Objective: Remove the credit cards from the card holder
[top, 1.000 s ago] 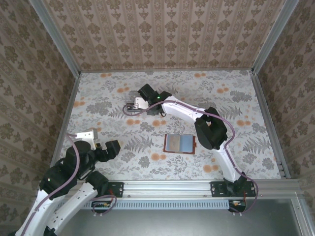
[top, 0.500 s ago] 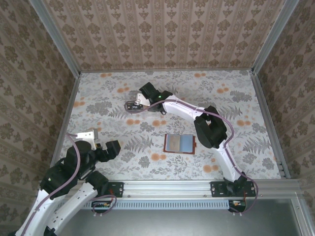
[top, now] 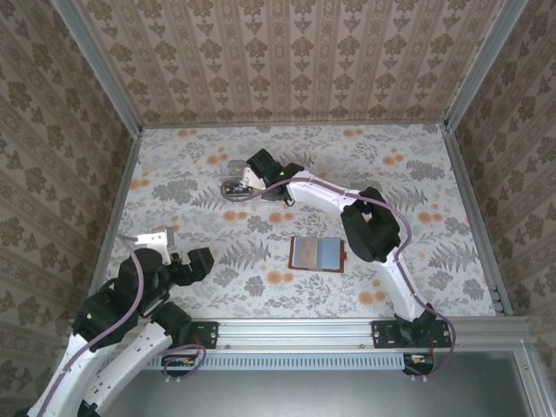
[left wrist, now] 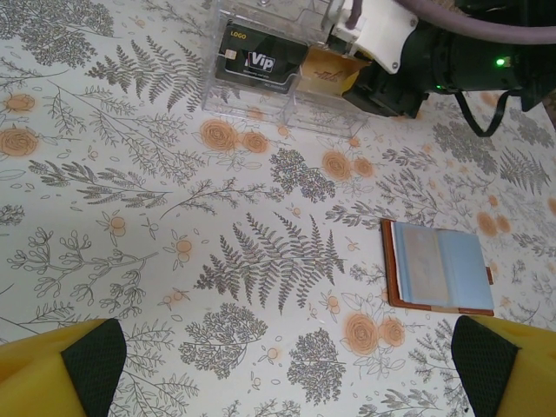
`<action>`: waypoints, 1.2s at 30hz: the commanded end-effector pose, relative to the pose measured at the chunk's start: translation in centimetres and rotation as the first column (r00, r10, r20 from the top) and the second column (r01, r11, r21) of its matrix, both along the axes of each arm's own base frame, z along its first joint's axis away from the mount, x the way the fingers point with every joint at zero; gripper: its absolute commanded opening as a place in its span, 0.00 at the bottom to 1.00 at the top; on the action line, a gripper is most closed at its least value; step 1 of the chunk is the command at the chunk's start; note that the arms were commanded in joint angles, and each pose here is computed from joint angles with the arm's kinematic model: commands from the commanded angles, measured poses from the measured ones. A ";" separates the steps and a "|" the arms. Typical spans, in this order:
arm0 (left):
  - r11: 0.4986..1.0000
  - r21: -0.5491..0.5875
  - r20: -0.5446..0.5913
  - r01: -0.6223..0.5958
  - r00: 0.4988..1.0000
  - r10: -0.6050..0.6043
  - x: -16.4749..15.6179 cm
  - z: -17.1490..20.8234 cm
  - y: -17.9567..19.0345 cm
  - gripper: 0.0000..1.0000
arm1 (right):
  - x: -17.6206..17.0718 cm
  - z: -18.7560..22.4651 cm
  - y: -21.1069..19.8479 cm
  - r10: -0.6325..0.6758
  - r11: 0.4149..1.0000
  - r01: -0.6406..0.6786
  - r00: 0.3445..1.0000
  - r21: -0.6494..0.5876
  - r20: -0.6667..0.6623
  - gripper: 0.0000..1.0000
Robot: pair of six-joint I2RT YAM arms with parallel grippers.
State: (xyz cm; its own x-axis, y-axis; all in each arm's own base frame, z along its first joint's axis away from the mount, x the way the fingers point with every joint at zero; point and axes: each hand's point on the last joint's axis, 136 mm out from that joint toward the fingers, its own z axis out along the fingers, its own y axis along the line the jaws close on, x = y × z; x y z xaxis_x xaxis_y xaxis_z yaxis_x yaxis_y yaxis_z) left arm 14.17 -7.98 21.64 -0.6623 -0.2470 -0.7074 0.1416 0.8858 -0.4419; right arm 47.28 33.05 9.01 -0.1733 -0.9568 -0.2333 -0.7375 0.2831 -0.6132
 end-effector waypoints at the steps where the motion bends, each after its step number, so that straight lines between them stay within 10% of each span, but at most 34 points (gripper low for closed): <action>1: 1.000 0.004 0.019 0.012 1.000 -0.012 0.6 0.0 -0.5 1.00 | -0.9 6.1 0.1 -0.044 0.991 0.035 0.997 0.129 0.070 0.45; 7: 0.999 -0.023 -0.004 0.049 0.999 -0.050 1.5 -1.2 -2.3 1.00 | -3.8 10.1 -1.2 -0.157 0.942 0.132 0.986 0.309 0.055 0.49; 16: 0.970 -0.190 -0.093 0.150 0.981 -0.170 3.7 -4.4 -8.4 0.95 | -11.6 9.4 -6.5 -0.416 0.644 0.450 0.885 0.619 -0.210 0.52; 27: 0.955 -0.188 -0.205 0.229 0.942 -0.266 5.5 -9.2 -16.1 0.85 | -21.1 -0.3 -15.9 -0.580 0.207 0.826 0.535 0.524 -0.614 0.51; 36: 0.929 -0.148 -0.297 0.338 0.881 -0.368 6.2 -12.4 -23.4 0.69 | -23.4 -4.5 -17.3 -0.567 0.141 0.880 0.447 0.453 -0.692 0.40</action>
